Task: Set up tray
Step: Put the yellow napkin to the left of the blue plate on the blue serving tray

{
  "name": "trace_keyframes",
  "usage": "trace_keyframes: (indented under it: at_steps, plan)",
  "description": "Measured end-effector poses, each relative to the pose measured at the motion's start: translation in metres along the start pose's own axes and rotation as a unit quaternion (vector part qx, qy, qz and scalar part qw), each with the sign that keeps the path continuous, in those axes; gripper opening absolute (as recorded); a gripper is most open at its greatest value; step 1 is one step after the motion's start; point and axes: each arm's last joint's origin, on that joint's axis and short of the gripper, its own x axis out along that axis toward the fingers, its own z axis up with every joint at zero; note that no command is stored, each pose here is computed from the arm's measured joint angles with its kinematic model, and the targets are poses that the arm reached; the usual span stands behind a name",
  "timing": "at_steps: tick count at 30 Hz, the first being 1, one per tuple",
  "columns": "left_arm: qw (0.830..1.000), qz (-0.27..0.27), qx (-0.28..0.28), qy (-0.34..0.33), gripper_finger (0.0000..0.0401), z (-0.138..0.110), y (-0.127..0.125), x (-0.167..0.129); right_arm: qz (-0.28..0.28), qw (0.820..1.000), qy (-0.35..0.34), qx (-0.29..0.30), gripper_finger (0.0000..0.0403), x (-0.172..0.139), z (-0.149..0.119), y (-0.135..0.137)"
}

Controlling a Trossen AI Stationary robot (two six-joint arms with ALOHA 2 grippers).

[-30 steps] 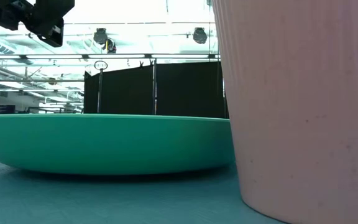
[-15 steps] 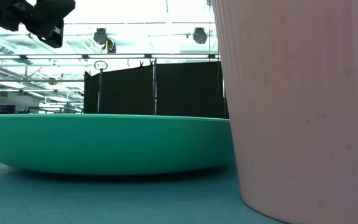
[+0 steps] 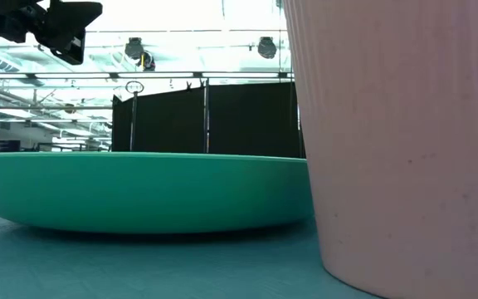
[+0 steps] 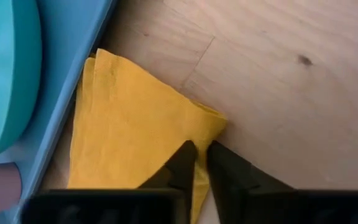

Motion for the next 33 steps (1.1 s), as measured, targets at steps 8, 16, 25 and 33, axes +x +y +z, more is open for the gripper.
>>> trace_keyframes:
  at_steps: [8, 16, 25, 33]
  plan:
    - [1.0, 0.0, 0.0, 0.0, 0.0189, 0.0, 0.0, 0.0, -0.005, 1.0, -0.017, -0.008, 0.0002, 0.0, 0.001, 0.0]
    - [1.0, 0.0, -0.002, 0.0, 0.0189, 0.0, 0.0, 0.0, -0.007, 1.0, -0.025, -0.013, 0.0001, 0.0, 0.001, 0.0]
    - [1.0, 0.0, -0.001, 0.001, 0.0189, 0.0, 0.0, 0.0, 0.018, 0.998, -0.035, -0.046, 0.0001, -0.006, 0.005, 0.017]
    - [1.0, 0.0, -0.001, 0.001, 0.0189, 0.0, 0.0, 0.0, 0.04, 0.995, -0.047, -0.082, 0.0, -0.013, 0.008, 0.036]
